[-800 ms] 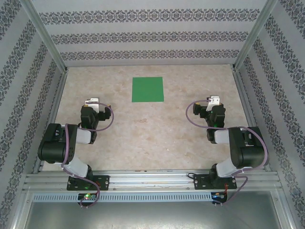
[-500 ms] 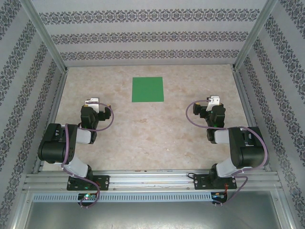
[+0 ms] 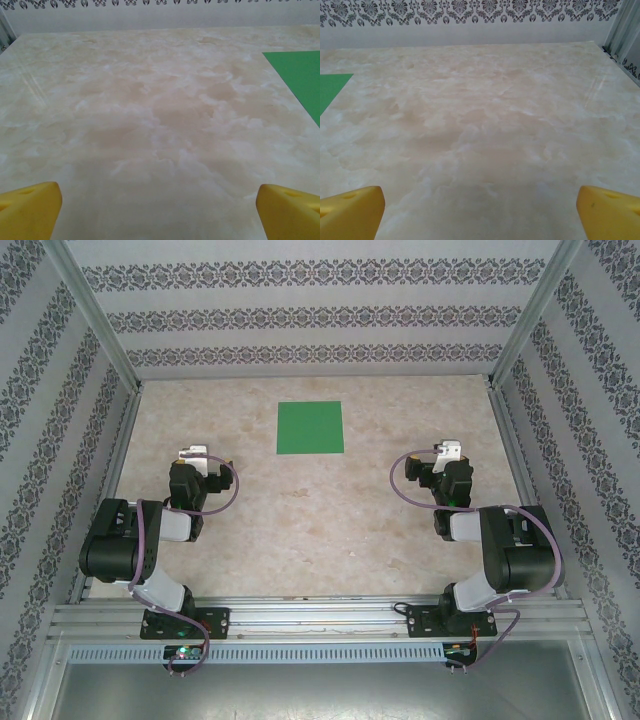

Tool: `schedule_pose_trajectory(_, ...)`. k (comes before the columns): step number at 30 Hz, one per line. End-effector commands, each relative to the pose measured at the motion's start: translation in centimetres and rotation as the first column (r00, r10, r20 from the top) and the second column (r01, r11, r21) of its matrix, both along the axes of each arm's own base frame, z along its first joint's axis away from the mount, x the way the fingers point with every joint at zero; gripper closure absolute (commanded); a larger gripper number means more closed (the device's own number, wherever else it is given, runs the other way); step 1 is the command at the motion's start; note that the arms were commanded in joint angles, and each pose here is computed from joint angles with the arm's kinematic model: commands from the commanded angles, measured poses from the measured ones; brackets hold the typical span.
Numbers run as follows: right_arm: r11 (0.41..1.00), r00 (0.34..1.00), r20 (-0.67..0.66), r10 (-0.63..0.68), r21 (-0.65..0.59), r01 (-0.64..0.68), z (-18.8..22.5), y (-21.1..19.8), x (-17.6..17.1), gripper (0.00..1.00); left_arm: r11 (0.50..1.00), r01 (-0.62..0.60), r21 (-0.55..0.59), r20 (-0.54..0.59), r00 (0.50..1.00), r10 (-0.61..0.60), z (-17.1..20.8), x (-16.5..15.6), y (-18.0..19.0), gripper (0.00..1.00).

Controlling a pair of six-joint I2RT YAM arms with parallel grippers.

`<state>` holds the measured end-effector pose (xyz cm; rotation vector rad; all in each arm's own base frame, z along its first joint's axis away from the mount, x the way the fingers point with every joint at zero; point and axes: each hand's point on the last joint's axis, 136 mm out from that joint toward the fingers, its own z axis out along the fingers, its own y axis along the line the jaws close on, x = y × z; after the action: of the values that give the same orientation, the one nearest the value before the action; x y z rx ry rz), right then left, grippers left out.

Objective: Fold a paper plane with a square sheet of paper (fold left side to right side)
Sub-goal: Move the square sheet of paper to the center of the table.

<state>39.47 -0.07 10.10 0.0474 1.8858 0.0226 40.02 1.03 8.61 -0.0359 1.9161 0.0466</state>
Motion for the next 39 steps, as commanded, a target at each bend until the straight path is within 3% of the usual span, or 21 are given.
schedule_pose_trajectory(1,1.000,1.000,0.022,0.000,-0.012,0.001,0.6,0.1,0.5,0.02,1.000,0.005,-0.007,-0.001,1.000,-0.005,0.1,0.1,0.0,0.00)
schedule_pose_trajectory(7,1.000,0.999,0.033,0.008,-0.009,-0.008,1.1,0.3,0.3,0.02,1.000,-0.028,-0.010,0.009,1.000,0.028,0.6,0.0,0.6,0.00)
schedule_pose_trajectory(13,0.999,0.998,0.057,-0.033,0.006,0.033,4.5,-0.4,-1.1,0.02,0.995,-0.101,-0.026,0.024,0.995,0.101,5.6,-1.0,1.6,0.00)
schedule_pose_trajectory(17,0.995,0.999,-0.032,-0.043,0.088,0.045,5.1,-0.1,-2.7,0.02,0.980,-0.130,-0.150,0.011,0.991,0.133,9.5,-1.4,1.4,0.00)
schedule_pose_trajectory(21,0.969,0.988,-0.152,-0.028,0.240,0.064,5.6,1.0,-4.7,0.02,0.923,-0.173,-0.344,-0.043,0.985,0.168,11.5,-1.4,0.8,0.00)
schedule_pose_trajectory(25,0.903,0.960,-0.273,0.058,0.424,0.066,5.6,3.4,-6.9,0.02,0.870,-0.106,-0.482,-0.172,0.985,0.024,11.1,-0.4,-2.7,0.00)
schedule_pose_trajectory(30,0.813,0.907,-0.371,0.199,0.580,0.059,5.0,6.4,-8.6,0.02,0.822,-0.059,-0.567,-0.288,0.949,-0.131,9.8,1.2,-7.2,0.00)
schedule_pose_trajectory(34,0.763,0.865,-0.423,0.269,0.641,0.076,4.2,8.0,-9.0,0.02,0.831,-0.011,-0.557,-0.365,0.902,-0.232,8.8,2.7,-11.3,0.00)
schedule_pose_trajectory(39,0.778,0.842,-0.460,0.281,0.623,0.081,3.1,8.9,-8.4,0.02,0.825,0.048,-0.563,-0.441,0.827,-0.348,6.8,4.6,-16.9,0.07)
